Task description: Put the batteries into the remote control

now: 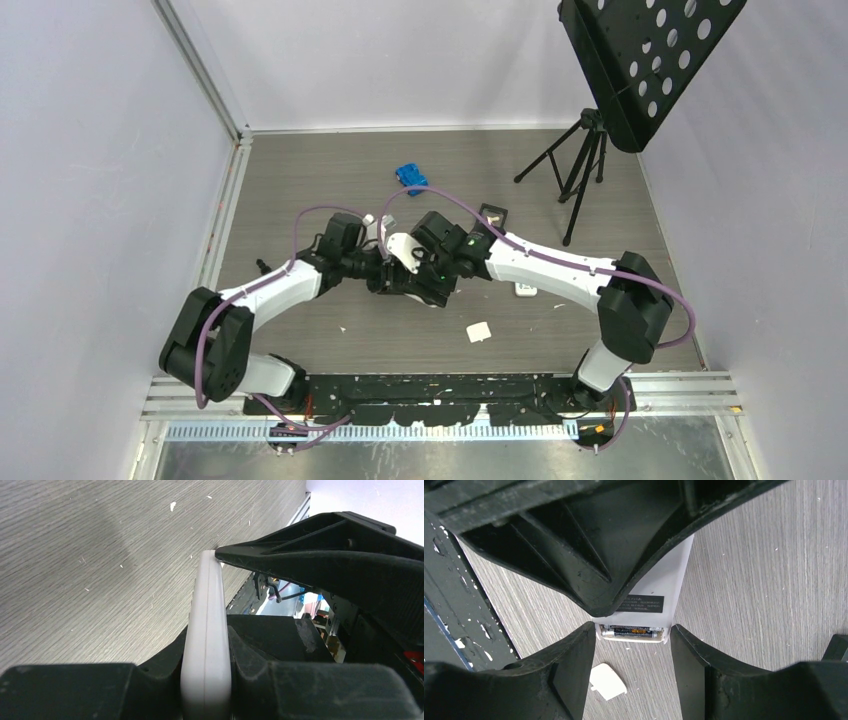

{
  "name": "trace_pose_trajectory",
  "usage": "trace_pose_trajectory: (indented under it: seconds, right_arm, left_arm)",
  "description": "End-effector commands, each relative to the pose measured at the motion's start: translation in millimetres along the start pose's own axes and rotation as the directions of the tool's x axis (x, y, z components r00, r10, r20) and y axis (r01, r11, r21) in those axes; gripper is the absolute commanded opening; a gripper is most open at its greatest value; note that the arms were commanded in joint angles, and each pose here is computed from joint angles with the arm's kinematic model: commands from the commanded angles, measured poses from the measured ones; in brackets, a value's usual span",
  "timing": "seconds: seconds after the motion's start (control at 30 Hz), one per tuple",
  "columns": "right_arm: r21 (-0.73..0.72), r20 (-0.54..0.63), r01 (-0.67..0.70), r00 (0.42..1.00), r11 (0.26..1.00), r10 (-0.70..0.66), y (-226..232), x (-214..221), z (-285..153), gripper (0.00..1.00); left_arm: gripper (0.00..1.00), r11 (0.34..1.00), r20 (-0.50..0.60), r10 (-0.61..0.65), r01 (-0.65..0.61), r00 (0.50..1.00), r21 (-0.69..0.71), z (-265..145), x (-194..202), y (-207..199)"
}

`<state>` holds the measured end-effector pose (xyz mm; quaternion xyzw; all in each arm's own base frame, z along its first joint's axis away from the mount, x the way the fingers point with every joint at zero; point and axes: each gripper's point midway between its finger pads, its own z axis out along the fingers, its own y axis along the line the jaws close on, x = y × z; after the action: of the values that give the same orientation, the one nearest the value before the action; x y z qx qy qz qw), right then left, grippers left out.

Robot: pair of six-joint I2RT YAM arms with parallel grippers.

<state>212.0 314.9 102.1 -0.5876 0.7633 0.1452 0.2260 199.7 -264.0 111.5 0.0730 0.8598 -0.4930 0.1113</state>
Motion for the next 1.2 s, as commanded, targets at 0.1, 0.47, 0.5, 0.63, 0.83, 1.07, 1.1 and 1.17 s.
trace_pose_trajectory:
  seconds: [0.1, 0.47, 0.5, 0.63, 0.83, 1.07, 1.1, 1.17]
  right_arm:
    - [0.163, 0.271, -0.237, 0.944, 0.958, 0.188, -40, -51, -15, 0.65]
    - [0.407, 0.322, -0.887, 0.365, 0.22, 0.873, -51, 72, -27, 0.56]
    - [0.414, 0.334, -0.896, 0.313, 0.16, 0.889, -48, 80, -27, 0.56]
    - [0.365, 0.385, -0.93, 0.112, -0.04, 0.916, -38, 86, -21, 0.53]
    - [0.316, 0.392, -0.917, -0.108, -0.244, 0.913, -21, 95, -15, 0.46]
    - [0.317, 0.382, -0.866, -0.256, -0.386, 0.888, -5, 106, -15, 0.45]
    - [0.315, 0.372, -0.858, -0.281, -0.405, 0.885, -2, 107, -14, 0.44]
    - [0.311, 0.365, -0.844, -0.319, -0.437, 0.875, 2, 108, -12, 0.44]
  left_arm:
    - [0.0, 0.998, 0.0, 0.07, -0.07, 0.998, 0.01, -3, -8, -13]
    - [0.0, 0.991, 0.155, 0.003, 0.018, 0.988, -0.131, 10, -33, 25]
    - [0.0, 0.992, 0.174, 0.005, 0.017, 0.985, -0.128, 11, -35, 25]
    - [0.0, 0.991, 0.225, -0.026, 0.055, 0.974, -0.123, 14, -40, 30]
    - [0.03, 0.98, 0.249, -0.106, 0.143, 0.963, -0.136, 32, -43, 44]
    - [0.21, 0.959, 0.152, -0.108, 0.143, 0.982, -0.246, 40, -34, 69]
    - [0.25, 0.954, 0.148, -0.104, 0.14, 0.984, -0.264, 39, -34, 72]
    - [0.36, 0.946, 0.15, -0.092, 0.134, 0.984, -0.296, 36, -35, 78]
